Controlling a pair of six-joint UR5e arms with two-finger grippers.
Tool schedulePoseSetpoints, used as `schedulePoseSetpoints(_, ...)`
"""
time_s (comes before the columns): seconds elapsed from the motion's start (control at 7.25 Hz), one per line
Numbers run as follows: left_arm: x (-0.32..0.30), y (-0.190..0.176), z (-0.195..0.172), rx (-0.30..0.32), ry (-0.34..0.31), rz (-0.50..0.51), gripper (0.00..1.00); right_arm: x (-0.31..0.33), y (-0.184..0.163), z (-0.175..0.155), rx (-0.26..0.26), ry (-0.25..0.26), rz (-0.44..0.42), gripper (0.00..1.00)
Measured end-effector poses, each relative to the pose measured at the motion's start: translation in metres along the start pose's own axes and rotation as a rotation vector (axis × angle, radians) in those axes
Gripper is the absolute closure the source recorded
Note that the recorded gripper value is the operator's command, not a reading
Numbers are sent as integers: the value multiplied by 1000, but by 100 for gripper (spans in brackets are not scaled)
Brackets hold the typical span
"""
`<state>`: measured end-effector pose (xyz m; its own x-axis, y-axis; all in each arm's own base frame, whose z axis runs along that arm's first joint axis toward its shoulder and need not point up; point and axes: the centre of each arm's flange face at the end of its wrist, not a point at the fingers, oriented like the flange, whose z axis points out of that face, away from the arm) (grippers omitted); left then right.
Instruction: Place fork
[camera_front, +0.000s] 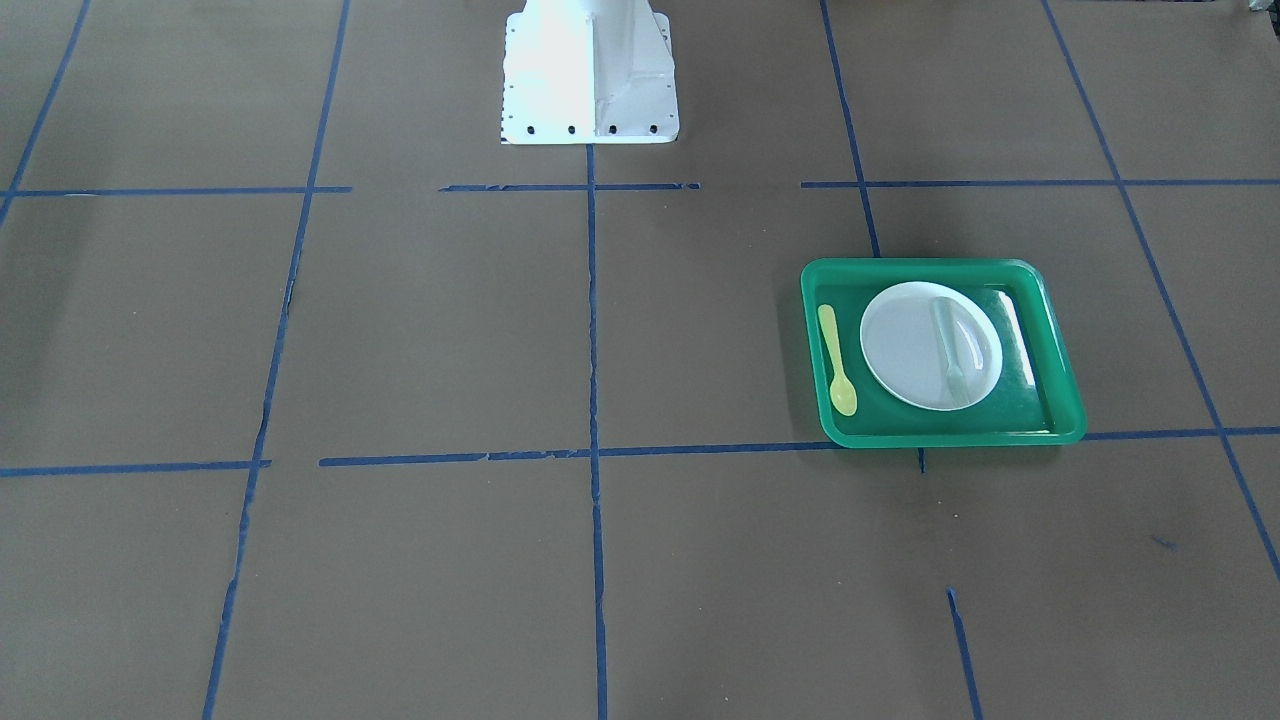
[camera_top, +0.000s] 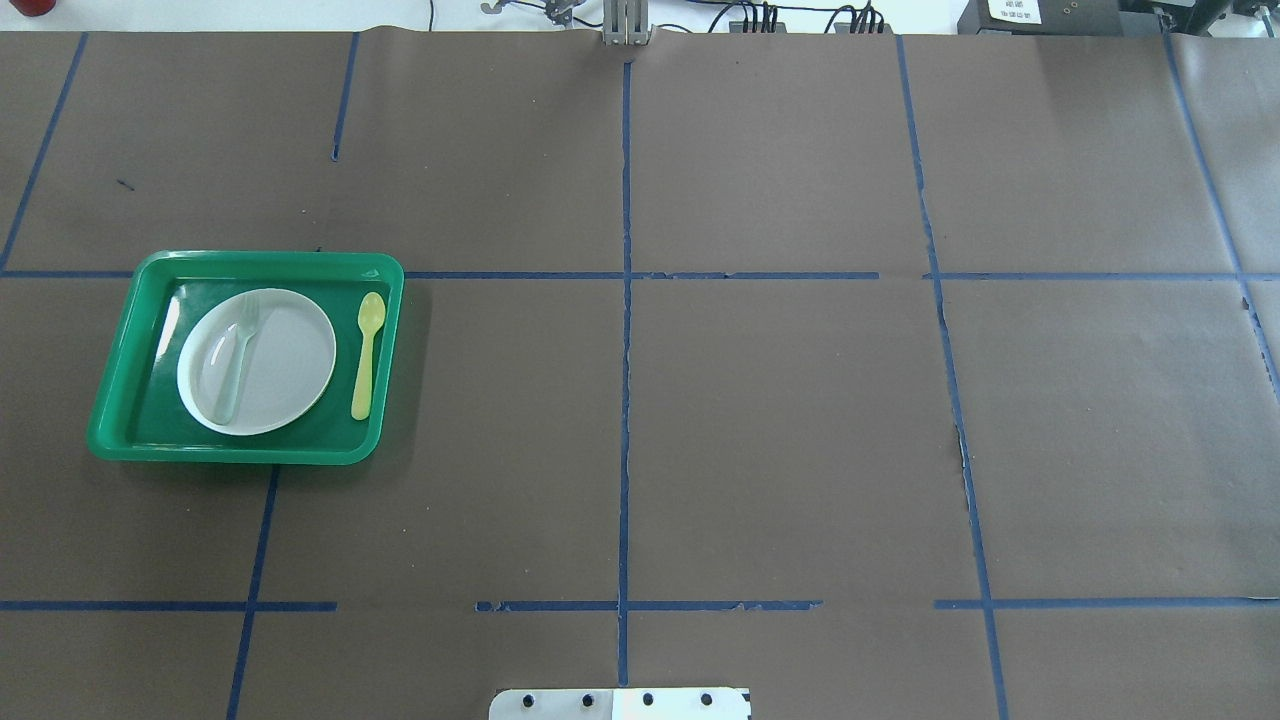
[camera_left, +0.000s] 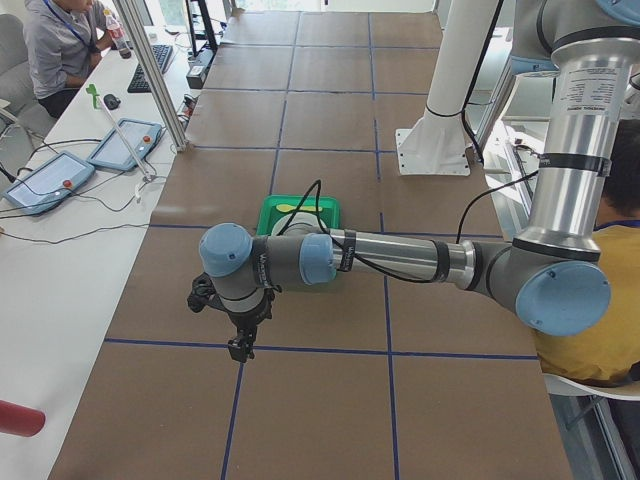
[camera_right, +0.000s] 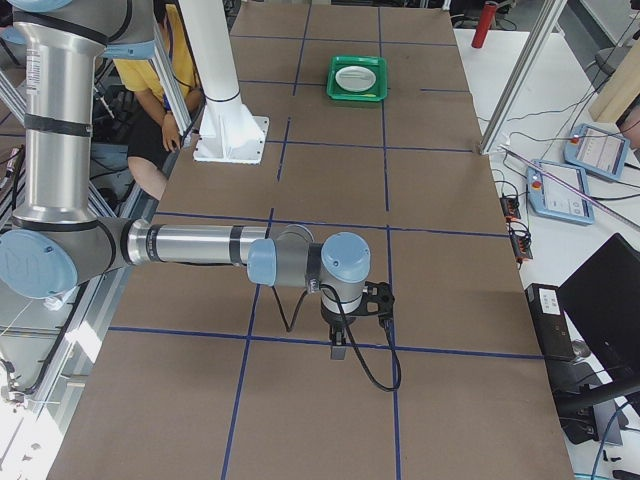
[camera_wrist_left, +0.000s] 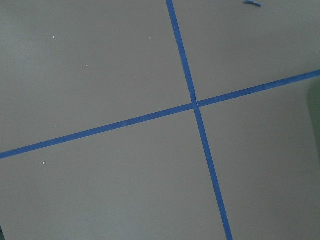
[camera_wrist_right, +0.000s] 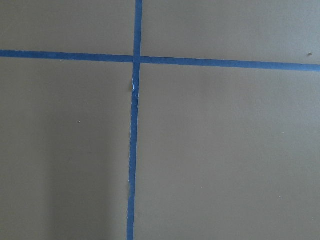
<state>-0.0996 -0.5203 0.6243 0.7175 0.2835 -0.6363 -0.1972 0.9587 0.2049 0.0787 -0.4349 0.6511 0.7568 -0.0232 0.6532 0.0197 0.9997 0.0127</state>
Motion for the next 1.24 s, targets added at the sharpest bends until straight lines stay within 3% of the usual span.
schedulePoseSetpoints(0.28,49,-18,8,55,-10,-1,0,0,0,0,0,0,-1,0)
schedulePoseSetpoints(0.69,205,-65,64,70,68,-59,12,0,0,0,0,0,0,0)
schedulePoseSetpoints(0.97,282,-80,110,49,135,-79,18,0,0,0,0,0,-1,0)
schedulePoseSetpoints(1.24,332,-105,142,6,163,-81,25,0,0,0,0,0,0,0)
